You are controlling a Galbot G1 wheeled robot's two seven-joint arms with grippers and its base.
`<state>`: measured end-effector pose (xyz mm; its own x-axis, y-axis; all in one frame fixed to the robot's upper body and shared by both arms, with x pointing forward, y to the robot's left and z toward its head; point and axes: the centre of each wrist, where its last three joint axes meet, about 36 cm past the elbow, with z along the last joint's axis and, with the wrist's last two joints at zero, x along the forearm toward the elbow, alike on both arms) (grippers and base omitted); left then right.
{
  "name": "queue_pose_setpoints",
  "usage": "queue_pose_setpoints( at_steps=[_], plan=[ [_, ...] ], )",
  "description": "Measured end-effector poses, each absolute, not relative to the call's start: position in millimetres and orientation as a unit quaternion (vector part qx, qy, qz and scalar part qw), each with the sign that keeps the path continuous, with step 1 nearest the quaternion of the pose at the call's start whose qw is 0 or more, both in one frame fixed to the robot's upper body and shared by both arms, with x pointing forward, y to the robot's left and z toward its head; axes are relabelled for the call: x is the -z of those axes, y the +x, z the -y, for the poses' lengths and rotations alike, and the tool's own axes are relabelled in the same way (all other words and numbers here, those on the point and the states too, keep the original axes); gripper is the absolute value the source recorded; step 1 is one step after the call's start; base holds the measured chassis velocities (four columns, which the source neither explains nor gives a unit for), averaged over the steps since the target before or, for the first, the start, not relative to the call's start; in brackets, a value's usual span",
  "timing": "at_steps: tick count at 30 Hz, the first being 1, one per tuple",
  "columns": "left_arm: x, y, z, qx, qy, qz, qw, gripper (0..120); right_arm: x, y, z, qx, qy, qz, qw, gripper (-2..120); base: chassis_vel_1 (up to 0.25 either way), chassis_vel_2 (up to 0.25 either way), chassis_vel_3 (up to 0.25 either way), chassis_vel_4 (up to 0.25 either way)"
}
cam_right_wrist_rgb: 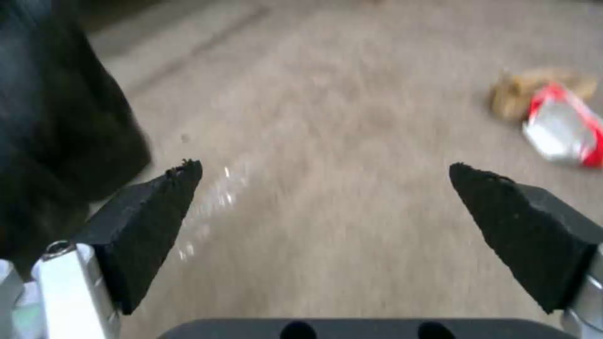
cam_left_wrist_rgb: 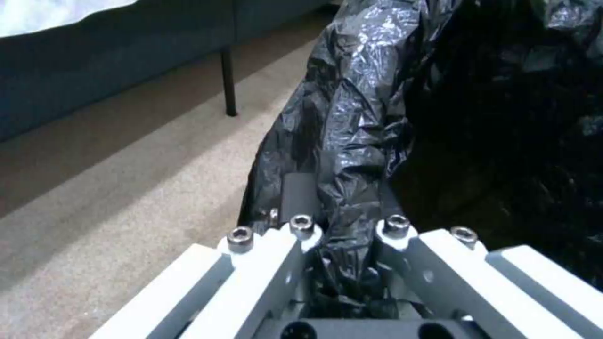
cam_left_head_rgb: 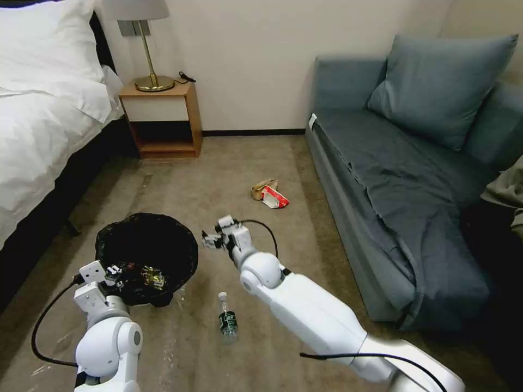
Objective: Pick up the trash bin, then pick up the garbage on the floor and place it into the trash bin.
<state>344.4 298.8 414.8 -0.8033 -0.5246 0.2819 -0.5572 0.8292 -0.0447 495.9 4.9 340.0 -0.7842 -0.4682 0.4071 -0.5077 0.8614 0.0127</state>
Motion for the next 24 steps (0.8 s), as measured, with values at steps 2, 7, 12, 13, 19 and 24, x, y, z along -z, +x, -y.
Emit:
queue_pose_setpoints(
  at_steps=[2, 7, 12, 13, 19, 24],
  plan=[
    [-415, 345, -299, -0.063, 0.285, 0.948, 0.129, 4, -331, 493, -3, -0.048, 0.257, 0.942, 0.213, 100, 0.000, 0.000, 0.000, 0.000],
    [-417, 346, -299, -0.064, 0.285, 0.948, 0.128, 4, -293, 467, -2, -0.042, 0.270, 0.919, 0.284, 100, 0.000, 0.000, 0.000, 0.000],
    [-417, 346, -299, -0.063, 0.285, 0.948, 0.128, 4, -283, 447, -4, -0.030, 0.278, 0.897, 0.343, 100, 0.000, 0.000, 0.000, 0.000],
    [-417, 346, -299, -0.063, 0.285, 0.948, 0.128, 4, -284, 446, -5, -0.028, 0.278, 0.895, 0.349, 100, 0.000, 0.000, 0.000, 0.000],
    [-415, 349, -299, -0.061, 0.286, 0.948, 0.129, 4, -296, 430, -14, -0.016, 0.281, 0.864, 0.417, 100, 0.000, 0.000, 0.000, 0.000],
    [-414, 349, -296, -0.062, 0.285, 0.947, 0.131, 4, -296, 423, -20, -0.021, 0.293, 0.844, 0.448, 100, 0.000, 0.000, 0.000, 0.000]
  ],
)
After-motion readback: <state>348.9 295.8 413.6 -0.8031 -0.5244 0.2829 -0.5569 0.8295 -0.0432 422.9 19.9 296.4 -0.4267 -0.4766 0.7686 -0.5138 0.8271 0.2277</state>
